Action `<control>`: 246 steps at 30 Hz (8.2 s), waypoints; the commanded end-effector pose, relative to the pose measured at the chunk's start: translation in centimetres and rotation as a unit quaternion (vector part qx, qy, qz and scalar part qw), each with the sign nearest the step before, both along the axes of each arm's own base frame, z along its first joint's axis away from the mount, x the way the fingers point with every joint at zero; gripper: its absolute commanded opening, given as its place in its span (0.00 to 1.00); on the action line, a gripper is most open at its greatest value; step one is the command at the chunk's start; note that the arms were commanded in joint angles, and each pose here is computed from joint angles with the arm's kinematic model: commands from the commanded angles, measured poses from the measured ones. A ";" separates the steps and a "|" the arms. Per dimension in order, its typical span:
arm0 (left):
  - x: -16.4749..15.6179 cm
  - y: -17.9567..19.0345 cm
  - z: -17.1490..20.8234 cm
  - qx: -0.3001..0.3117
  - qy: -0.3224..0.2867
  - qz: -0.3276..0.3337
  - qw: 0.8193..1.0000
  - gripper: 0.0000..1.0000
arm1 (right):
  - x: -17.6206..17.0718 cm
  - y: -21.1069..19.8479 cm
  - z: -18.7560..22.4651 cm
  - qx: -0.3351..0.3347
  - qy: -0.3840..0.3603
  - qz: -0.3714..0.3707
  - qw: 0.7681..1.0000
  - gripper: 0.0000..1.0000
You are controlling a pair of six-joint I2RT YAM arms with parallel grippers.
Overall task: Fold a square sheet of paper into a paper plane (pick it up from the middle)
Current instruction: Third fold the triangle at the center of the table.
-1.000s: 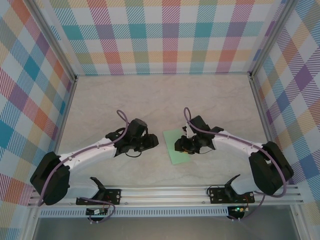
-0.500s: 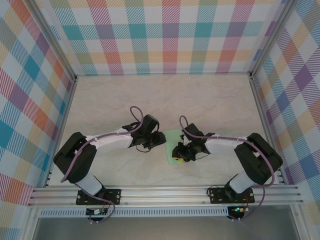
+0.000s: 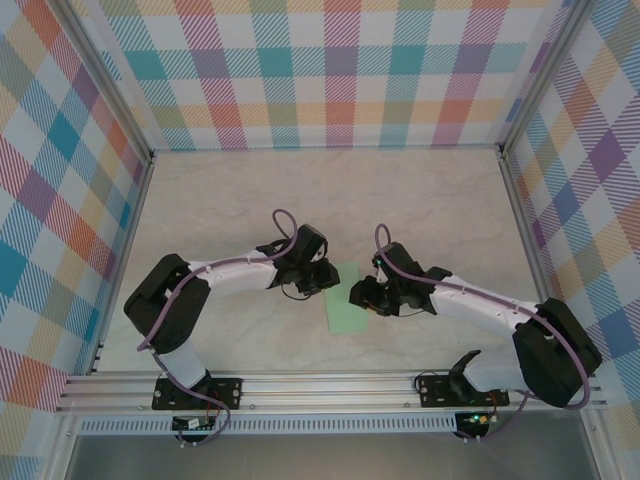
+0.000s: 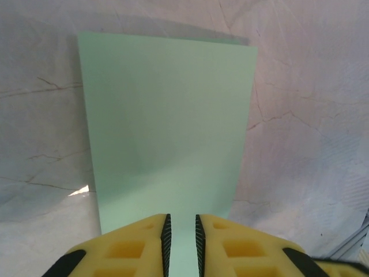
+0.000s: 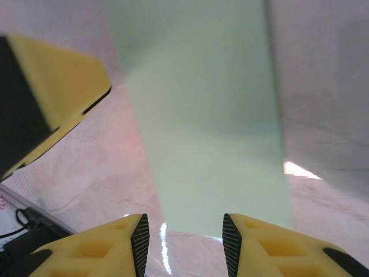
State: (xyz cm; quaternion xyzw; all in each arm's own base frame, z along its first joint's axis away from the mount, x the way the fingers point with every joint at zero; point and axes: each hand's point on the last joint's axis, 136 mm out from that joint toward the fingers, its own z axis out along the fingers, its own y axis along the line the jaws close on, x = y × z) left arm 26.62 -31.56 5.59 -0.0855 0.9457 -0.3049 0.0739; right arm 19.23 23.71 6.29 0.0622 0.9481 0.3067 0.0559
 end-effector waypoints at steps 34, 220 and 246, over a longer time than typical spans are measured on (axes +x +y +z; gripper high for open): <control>-3.6 4.5 -6.5 0.128 0.043 -0.037 0.990 0.14 | -0.8 -1.1 -3.8 -0.029 0.061 0.030 0.997 0.49; -9.6 -3.3 1.8 0.354 -0.347 -0.243 0.834 0.69 | 3.2 1.6 -1.3 0.067 0.061 0.062 0.994 0.09; -9.7 -3.4 1.3 0.170 -0.274 -0.267 0.908 0.00 | 4.6 -0.9 0.6 0.001 0.018 0.040 0.999 0.41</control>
